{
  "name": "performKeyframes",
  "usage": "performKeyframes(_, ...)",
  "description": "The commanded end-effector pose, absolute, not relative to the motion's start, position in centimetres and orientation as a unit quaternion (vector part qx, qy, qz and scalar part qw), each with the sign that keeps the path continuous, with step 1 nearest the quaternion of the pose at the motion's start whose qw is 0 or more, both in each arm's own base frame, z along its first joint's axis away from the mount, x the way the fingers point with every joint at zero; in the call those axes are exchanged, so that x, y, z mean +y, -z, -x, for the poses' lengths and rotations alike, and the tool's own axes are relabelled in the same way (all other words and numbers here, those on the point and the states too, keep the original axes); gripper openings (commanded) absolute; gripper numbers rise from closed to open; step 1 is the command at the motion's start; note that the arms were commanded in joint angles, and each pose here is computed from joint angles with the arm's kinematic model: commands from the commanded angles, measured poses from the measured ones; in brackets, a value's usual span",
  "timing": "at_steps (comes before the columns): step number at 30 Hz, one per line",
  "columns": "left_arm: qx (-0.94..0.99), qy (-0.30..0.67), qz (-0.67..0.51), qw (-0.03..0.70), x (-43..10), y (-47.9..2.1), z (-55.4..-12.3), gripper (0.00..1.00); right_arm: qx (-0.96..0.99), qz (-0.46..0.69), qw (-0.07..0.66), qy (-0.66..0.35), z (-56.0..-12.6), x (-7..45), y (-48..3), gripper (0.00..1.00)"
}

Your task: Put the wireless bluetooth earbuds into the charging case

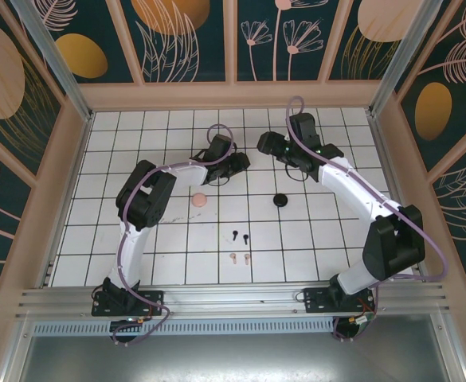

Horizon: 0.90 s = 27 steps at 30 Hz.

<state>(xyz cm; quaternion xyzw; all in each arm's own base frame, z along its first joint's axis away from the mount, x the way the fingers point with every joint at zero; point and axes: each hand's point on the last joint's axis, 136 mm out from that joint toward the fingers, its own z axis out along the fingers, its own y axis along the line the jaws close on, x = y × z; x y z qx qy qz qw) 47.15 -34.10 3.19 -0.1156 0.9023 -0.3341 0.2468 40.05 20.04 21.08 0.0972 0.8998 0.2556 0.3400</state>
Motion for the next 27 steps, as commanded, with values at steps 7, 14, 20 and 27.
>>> performKeyframes(7, 0.929, 0.264, 0.101, 0.24, -31.5, -2.9, -46.1, 0.69, 0.898, -0.131, 0.337, -0.251, -38.5, 18.5, -21.0, 0.78)
performKeyframes(14, 0.932, 0.229, 0.083, 0.269, -30.3, -5.3, -46.7, 0.99, 0.896, -0.143, 0.352, -0.23, -37.3, 16.8, -21.4, 0.79)
performKeyframes(20, 0.921, 0.206, 0.064, 0.325, -28.8, -10.1, -47.4, 0.99, 0.9, -0.151, 0.352, -0.208, -36.3, 15.4, -20.5, 0.79)
performKeyframes(27, 0.882, 0.193, 0.042, 0.428, -26.5, -18.7, -47.3, 0.99, 0.916, -0.158, 0.33, -0.165, -34.9, 13.9, -17.4, 0.8)
